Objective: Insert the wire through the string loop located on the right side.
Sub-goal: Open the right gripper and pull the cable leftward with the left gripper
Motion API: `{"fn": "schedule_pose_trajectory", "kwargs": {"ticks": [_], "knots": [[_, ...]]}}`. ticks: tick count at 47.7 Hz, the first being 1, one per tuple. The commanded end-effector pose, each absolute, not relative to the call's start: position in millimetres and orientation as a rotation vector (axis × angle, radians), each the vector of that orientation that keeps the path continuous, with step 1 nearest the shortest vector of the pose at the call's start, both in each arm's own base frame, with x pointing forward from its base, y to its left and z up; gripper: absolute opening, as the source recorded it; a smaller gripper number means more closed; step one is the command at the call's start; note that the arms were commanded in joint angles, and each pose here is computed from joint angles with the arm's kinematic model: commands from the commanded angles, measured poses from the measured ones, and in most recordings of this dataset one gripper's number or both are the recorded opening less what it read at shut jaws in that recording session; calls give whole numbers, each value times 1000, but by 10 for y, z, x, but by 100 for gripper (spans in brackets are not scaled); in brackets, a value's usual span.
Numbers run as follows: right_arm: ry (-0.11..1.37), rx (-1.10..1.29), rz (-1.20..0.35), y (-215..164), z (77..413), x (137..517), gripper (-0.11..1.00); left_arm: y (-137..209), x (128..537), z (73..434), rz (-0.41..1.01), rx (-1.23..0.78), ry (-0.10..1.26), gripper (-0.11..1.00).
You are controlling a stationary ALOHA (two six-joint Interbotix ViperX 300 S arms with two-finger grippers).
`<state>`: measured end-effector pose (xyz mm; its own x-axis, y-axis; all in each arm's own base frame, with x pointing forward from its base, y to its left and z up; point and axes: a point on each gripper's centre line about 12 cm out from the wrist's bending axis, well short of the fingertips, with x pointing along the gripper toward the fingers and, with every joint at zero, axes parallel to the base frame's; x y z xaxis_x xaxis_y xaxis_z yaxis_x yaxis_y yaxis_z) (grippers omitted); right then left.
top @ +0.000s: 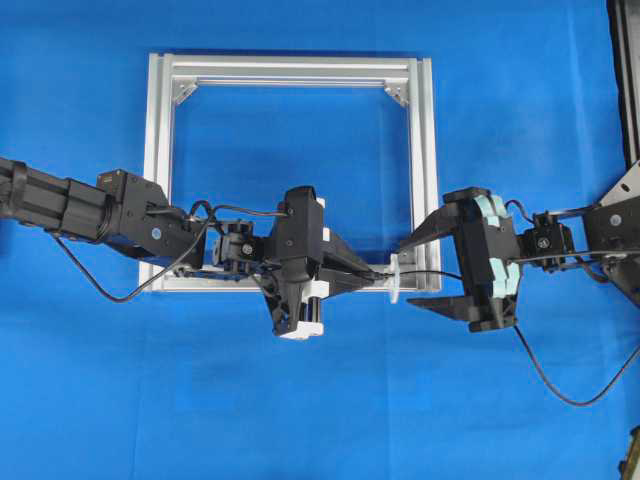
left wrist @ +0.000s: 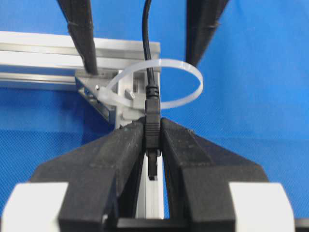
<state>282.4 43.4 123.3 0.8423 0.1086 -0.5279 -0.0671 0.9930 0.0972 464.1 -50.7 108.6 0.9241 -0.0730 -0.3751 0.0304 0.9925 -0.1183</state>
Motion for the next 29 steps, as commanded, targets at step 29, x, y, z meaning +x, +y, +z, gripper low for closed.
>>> {"fn": "schedule_pose_trajectory", "kwargs": {"ticks": [29], "knots": [[534,80,92,437,1304,2878,91,-503,4022,1389,-70,-108,382,8]]}}
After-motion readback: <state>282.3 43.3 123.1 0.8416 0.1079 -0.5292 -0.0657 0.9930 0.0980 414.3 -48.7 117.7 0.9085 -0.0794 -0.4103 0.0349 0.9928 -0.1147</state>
